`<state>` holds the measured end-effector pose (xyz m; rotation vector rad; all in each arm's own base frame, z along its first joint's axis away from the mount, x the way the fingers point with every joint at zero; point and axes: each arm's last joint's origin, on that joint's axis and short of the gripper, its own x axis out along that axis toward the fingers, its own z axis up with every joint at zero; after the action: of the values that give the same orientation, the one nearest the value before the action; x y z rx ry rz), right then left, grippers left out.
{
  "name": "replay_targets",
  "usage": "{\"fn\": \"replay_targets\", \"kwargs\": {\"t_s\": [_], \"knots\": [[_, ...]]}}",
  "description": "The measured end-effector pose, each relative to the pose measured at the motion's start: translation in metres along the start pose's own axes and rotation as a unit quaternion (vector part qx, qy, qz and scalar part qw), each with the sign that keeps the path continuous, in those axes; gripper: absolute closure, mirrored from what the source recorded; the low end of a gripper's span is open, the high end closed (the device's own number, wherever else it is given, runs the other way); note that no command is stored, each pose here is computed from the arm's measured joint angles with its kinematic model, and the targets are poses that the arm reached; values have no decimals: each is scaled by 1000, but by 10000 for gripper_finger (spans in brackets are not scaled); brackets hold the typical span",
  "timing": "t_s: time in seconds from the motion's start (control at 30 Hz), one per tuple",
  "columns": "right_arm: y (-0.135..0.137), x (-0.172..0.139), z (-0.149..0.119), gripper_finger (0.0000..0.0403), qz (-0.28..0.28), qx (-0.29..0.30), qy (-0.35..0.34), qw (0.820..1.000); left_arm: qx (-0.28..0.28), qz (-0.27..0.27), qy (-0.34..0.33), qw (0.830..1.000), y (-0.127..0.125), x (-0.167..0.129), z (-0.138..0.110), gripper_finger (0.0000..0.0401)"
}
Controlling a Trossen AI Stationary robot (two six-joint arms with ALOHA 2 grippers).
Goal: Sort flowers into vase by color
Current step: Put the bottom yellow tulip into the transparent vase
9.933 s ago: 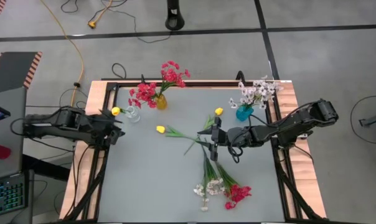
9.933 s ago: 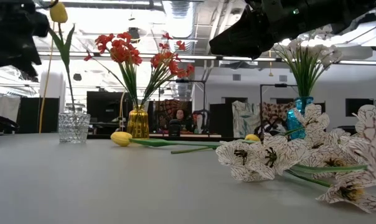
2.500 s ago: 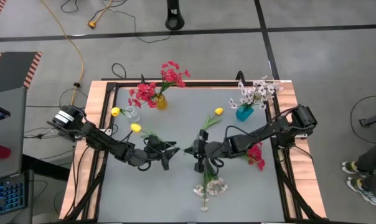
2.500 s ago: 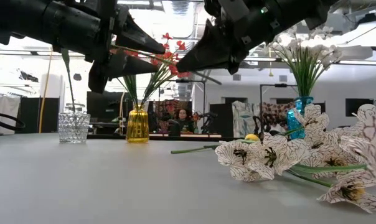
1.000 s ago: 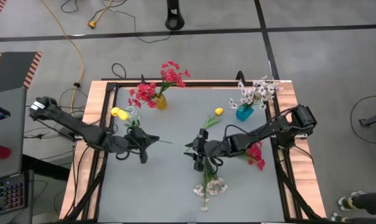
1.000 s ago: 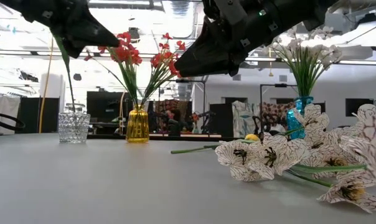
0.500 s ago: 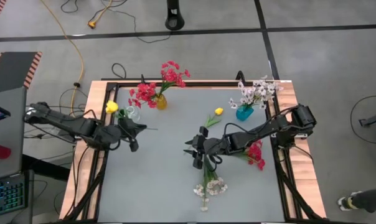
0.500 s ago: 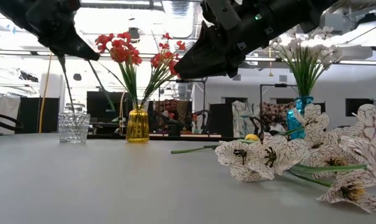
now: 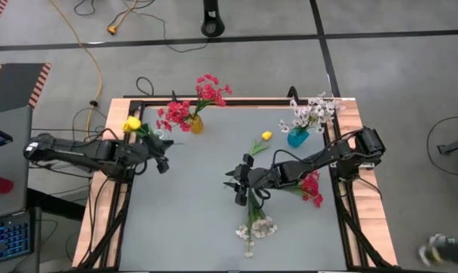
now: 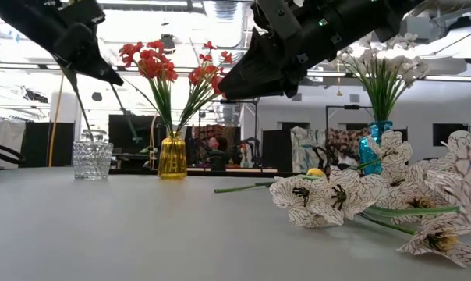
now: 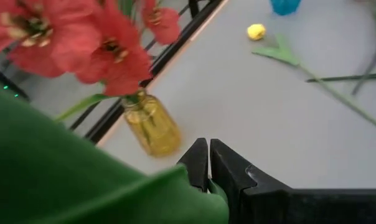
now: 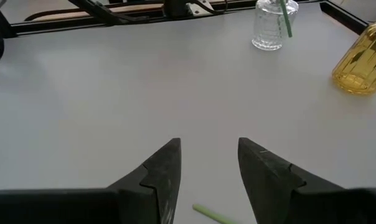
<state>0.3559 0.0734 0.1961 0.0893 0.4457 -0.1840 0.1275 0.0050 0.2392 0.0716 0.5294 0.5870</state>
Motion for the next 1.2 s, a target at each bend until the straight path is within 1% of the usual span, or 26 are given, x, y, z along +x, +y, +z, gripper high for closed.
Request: {"fn": "replay_targets", "kwargs": {"t_s": [0.13, 0.3, 0.57, 0.67, 0.8, 1.0, 1.2], "knots": [[0, 0, 0, 219, 0, -1, 1, 1000, -2, 12, 20, 1000, 6, -2, 2, 401], [0, 0, 0, 219, 0, -1, 2, 1000, -11, 12, 21, 1000, 12, -6, 11, 401], [0, 0, -1, 219, -1, -1, 3, 1000, -18, 31, 28, 999, 21, -13, 22, 401], [0, 0, -1, 219, -1, -1, 3, 1000, -10, 38, 34, 999, 23, -12, 21, 401], [0, 0, -1, 219, -1, -1, 3, 1000, -13, 52, 38, 998, 26, -11, 21, 401], [0, 0, -1, 219, -1, -1, 3, 1000, -49, 70, 44, 995, 30, -10, 20, 401], [0, 0, -1, 219, -1, -1, 3, 1000, -63, 82, 53, 993, 32, -9, 18, 401]]}}
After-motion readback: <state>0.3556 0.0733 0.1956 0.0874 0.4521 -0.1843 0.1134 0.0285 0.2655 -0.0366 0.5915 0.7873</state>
